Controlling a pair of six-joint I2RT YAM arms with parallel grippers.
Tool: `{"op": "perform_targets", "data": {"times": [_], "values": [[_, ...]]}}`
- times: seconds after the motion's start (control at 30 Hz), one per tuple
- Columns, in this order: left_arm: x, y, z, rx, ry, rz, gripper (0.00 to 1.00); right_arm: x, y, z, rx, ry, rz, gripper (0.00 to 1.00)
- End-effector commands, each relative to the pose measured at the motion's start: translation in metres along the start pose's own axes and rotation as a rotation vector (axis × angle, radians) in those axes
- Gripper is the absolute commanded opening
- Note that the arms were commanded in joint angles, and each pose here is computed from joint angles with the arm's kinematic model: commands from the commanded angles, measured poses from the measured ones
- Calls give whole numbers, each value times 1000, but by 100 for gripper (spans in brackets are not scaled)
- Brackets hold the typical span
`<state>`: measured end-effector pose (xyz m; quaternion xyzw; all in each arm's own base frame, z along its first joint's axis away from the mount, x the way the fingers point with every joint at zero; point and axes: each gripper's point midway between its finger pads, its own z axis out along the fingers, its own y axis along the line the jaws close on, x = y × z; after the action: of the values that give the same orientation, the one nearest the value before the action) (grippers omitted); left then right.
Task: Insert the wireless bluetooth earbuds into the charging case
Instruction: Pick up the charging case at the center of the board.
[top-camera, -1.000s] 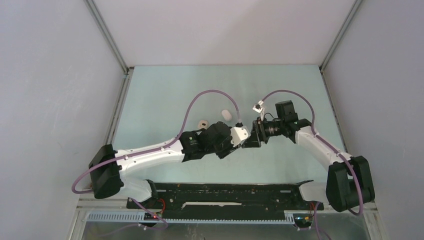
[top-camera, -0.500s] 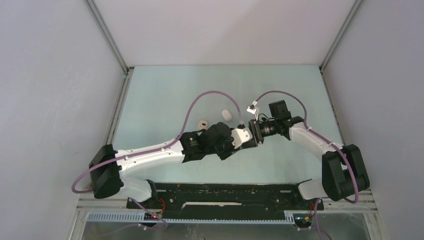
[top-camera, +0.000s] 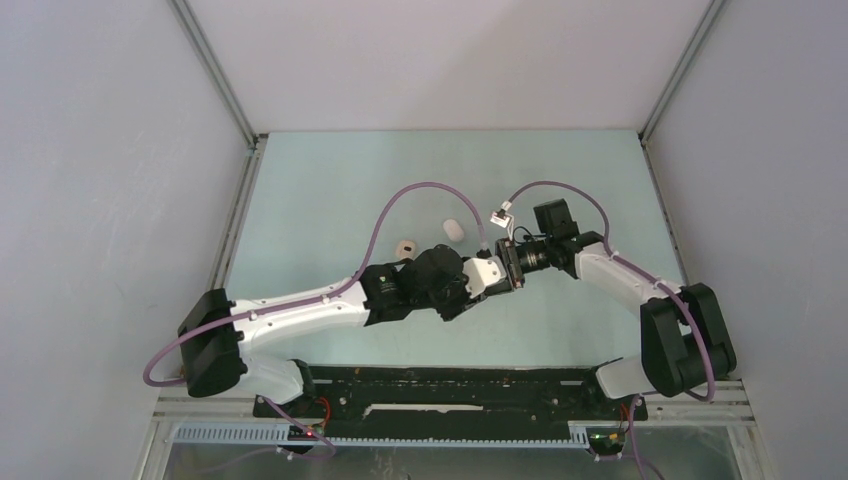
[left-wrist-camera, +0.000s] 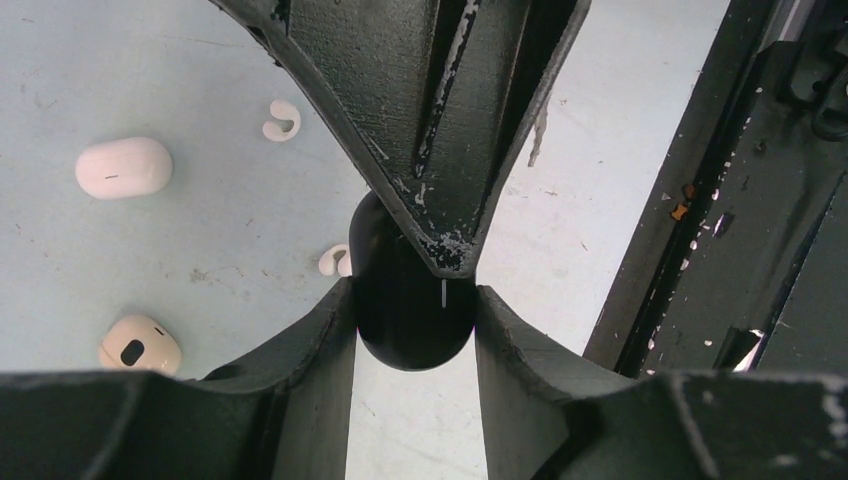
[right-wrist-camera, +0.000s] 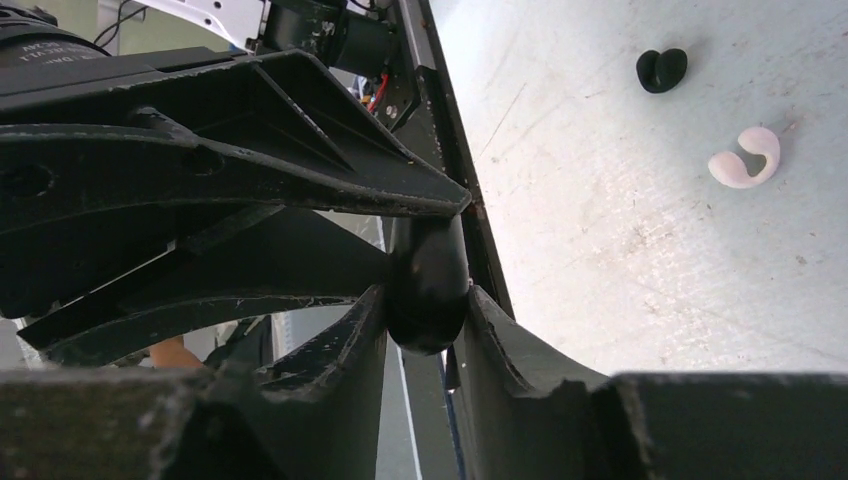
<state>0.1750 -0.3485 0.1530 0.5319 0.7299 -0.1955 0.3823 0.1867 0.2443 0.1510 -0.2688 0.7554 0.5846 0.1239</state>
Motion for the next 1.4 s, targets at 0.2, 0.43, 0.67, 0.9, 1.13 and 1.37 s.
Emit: {"op": "perform_targets", "data": {"times": [0.2, 0.43, 0.67, 0.9, 1.13, 1.37], "values": [[-18, 12, -8, -76, -103, 0, 63, -21, 23, -15, -92, -44, -81, 6], [-43, 23, -43, -152, -290, -234, 84, -33, 30, -48, -38, -146, -151, 1], [-73, 26, -91, 31, -817, -716, 92, -32, 44, -59, 13, -187, -317, 0], [-82, 8, -108, 291, -990, -751, 87, -27, 60, -64, -78, -205, -373, 0], [-92, -17, -89, 514, -1010, -755, 67, -25, 62, -65, -98, -203, -373, 0], [-97, -14, -69, 547, -1006, -807, 61, -24, 64, -66, -96, -208, -380, 0]]}}
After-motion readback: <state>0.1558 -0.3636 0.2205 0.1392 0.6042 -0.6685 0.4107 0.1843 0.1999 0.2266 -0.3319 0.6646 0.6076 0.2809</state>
